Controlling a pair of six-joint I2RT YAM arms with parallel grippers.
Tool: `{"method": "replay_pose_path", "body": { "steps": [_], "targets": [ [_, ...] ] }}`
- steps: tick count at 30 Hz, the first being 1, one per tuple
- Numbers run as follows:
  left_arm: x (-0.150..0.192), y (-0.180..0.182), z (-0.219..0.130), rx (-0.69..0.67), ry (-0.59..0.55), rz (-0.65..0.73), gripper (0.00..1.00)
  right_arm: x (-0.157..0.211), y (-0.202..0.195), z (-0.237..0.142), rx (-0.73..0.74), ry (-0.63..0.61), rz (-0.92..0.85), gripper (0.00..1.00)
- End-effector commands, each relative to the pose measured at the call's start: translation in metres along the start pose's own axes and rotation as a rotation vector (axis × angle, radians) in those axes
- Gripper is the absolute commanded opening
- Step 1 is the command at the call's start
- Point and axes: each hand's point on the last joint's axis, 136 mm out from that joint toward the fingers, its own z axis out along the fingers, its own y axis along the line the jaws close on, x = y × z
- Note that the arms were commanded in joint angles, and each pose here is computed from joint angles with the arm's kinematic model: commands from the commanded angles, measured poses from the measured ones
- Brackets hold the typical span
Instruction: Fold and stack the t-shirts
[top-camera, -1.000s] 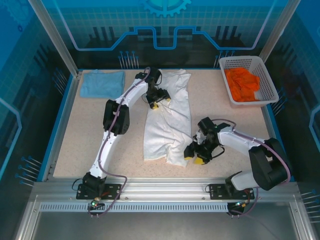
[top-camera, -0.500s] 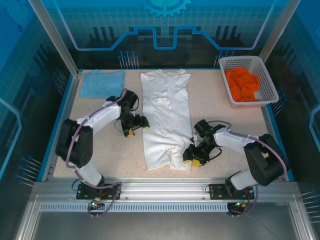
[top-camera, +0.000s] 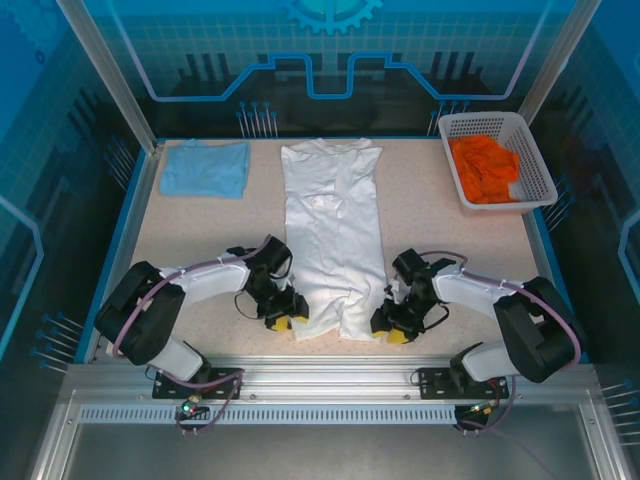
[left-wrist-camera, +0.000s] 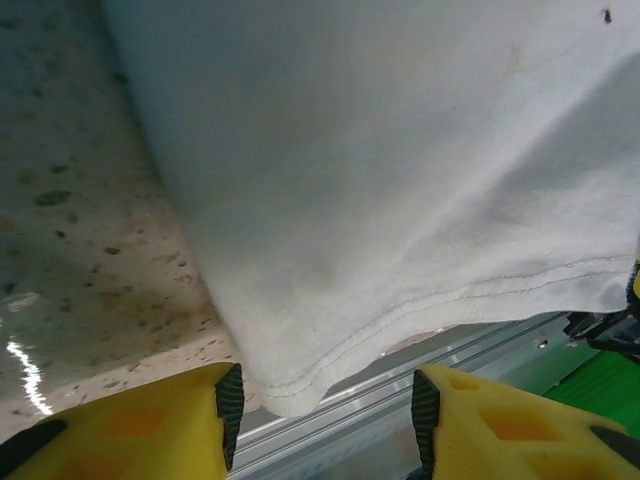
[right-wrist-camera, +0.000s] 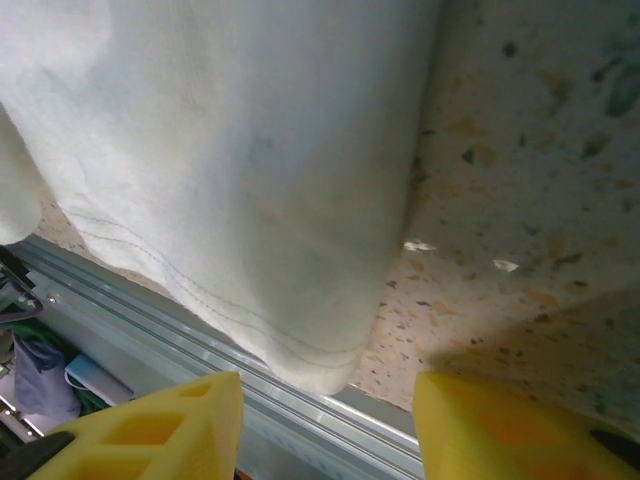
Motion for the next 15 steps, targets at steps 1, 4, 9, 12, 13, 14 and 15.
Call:
{"method": "replay_pose_path", "body": {
  "steps": [1, 4, 9, 12, 13, 14, 15],
  "targets": [
    [0.004, 0.0, 0.004, 0.024, 0.005, -0.02, 0.48, 0.009, -0.001, 0.008, -0.013, 0.036, -0.016, 0.48],
    [0.007, 0.005, 0.006, 0.001, 0.009, -0.011, 0.47, 0.009, 0.0, 0.01, -0.021, 0.038, -0.018, 0.44],
    [0.014, 0.012, 0.016, -0.038, 0.038, 0.016, 0.48, 0.008, 0.001, 0.011, -0.024, 0.027, -0.033, 0.38],
    [0.017, 0.013, 0.022, -0.056, 0.056, 0.038, 0.48, 0.005, 0.0, 0.012, -0.018, 0.017, -0.036, 0.31],
    [0.018, 0.013, 0.023, -0.063, 0.06, 0.042, 0.46, 0.004, 0.0, 0.012, -0.016, 0.012, -0.034, 0.29],
    [0.017, 0.014, 0.023, -0.069, 0.061, 0.044, 0.43, 0.003, 0.0, 0.012, -0.016, 0.007, -0.035, 0.27],
    [0.017, 0.014, 0.024, -0.072, 0.063, 0.044, 0.41, 0.001, 0.0, 0.012, -0.013, 0.005, -0.035, 0.23]
  ]
}}
